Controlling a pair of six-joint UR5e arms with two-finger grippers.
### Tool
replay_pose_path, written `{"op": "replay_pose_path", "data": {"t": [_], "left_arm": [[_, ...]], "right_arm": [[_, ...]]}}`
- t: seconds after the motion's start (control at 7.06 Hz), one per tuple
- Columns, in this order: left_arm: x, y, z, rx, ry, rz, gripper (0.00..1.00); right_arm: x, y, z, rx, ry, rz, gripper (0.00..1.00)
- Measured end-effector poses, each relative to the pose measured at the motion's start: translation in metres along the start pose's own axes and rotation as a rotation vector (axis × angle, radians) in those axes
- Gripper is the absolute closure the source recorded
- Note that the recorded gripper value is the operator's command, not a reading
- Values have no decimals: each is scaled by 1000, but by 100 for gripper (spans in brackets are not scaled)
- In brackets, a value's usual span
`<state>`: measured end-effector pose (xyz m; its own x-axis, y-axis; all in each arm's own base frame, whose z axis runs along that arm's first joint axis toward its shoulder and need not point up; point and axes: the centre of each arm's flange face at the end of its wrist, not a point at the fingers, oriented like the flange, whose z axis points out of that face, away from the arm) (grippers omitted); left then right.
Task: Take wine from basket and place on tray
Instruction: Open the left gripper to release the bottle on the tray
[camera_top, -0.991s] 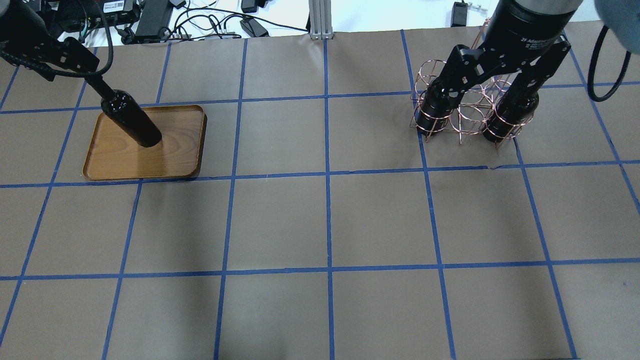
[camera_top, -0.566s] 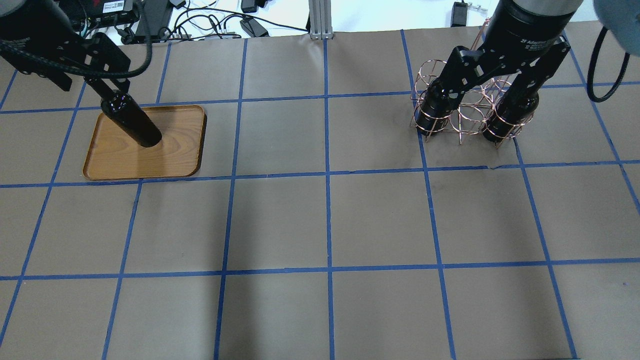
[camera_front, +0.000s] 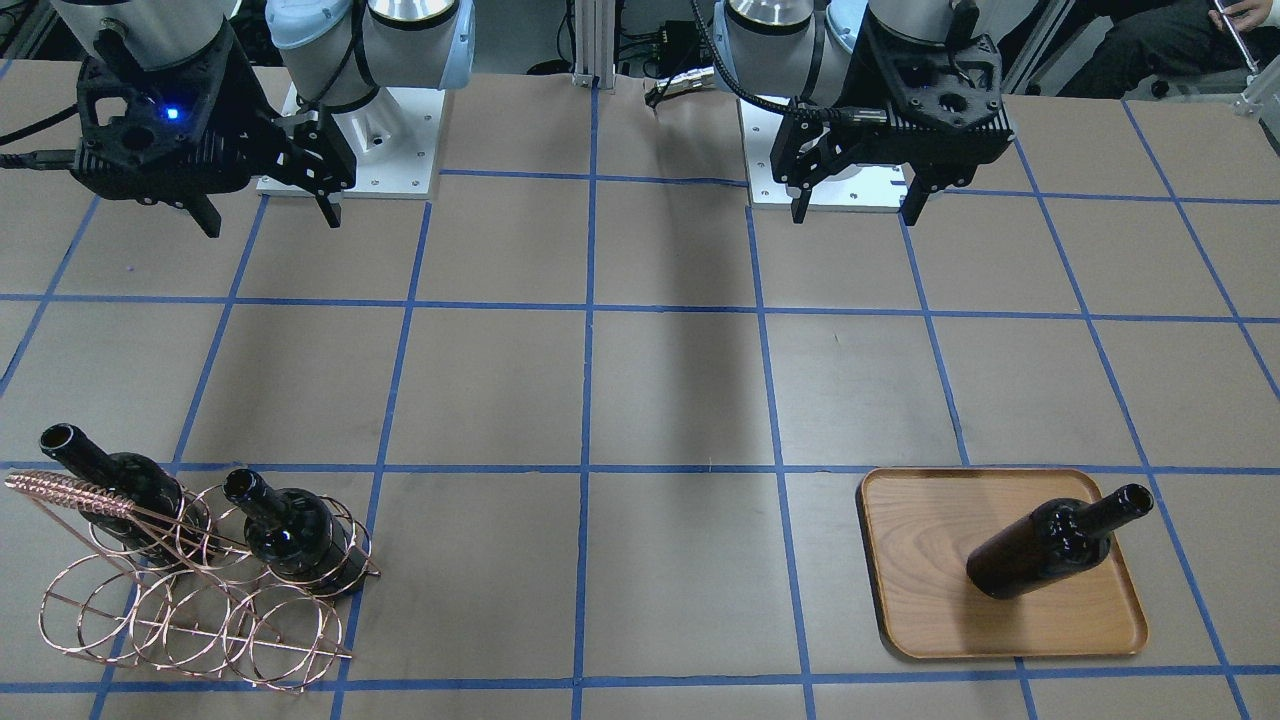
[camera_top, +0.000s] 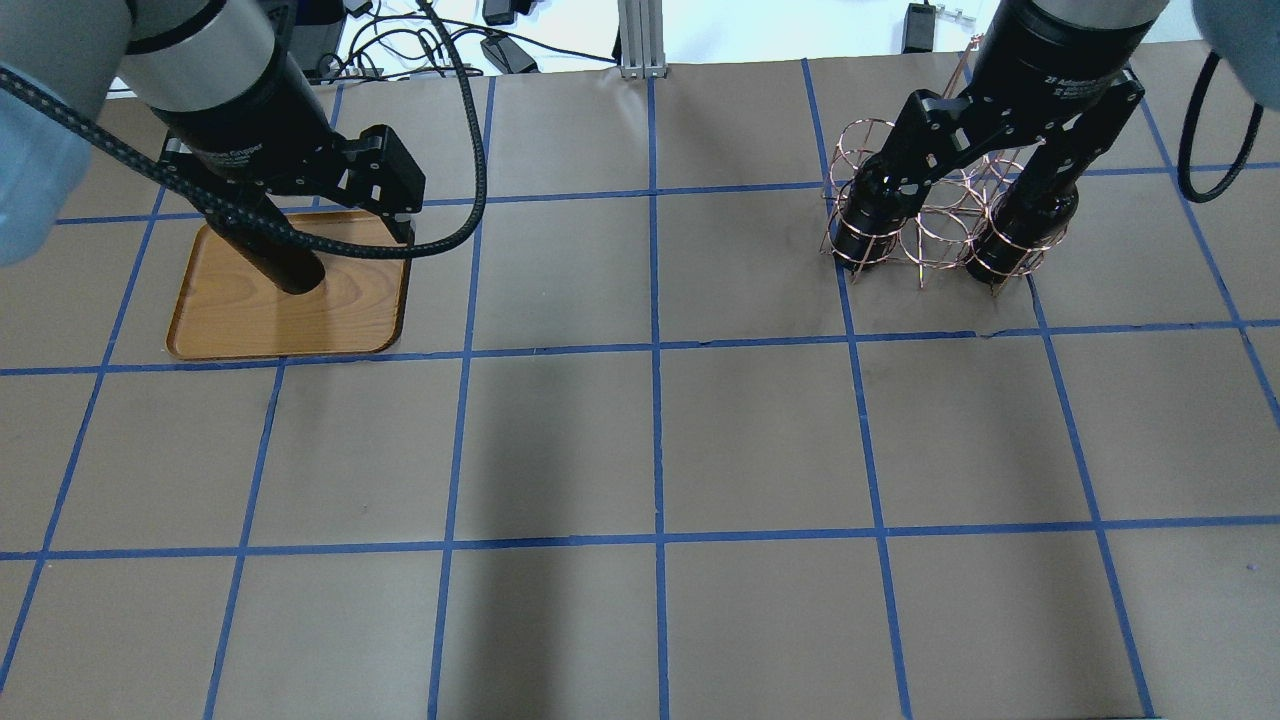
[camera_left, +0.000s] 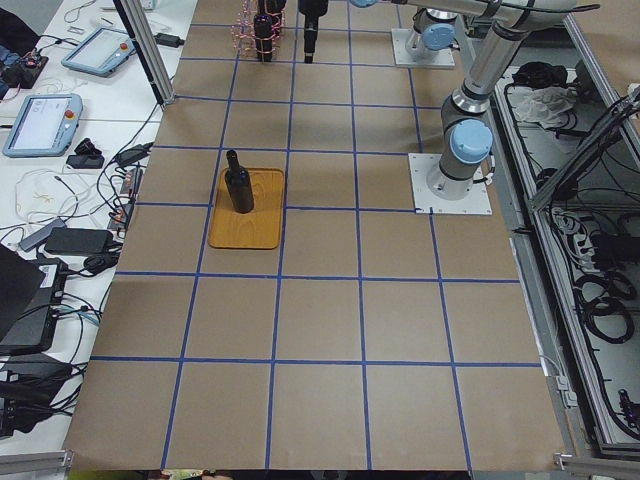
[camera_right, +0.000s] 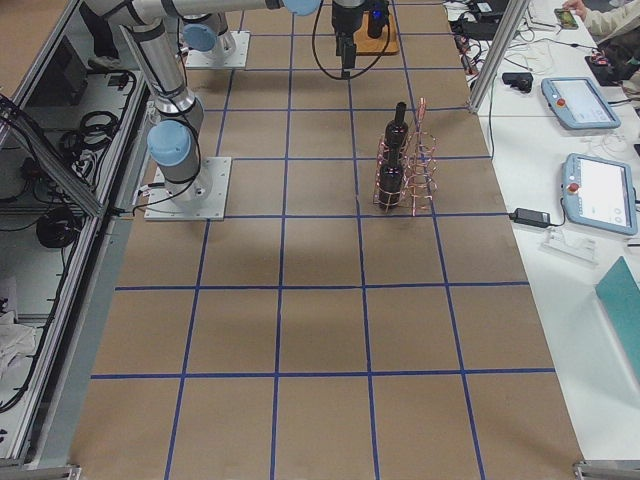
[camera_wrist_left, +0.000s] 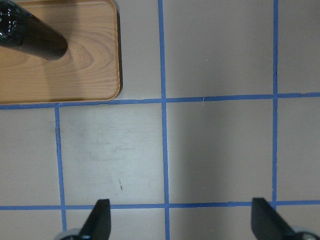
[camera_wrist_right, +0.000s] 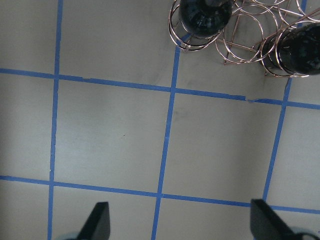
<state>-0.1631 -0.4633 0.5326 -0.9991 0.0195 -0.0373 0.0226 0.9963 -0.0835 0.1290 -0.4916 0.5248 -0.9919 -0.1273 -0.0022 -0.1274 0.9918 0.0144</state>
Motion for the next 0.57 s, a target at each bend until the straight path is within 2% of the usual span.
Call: {"op": "replay_pose_path", "data": {"t": [0.57], "left_arm": [[-2,0,-4,10,-1,-6,0]], "right_arm": [[0,0,0,0,1,-1,0]]}}
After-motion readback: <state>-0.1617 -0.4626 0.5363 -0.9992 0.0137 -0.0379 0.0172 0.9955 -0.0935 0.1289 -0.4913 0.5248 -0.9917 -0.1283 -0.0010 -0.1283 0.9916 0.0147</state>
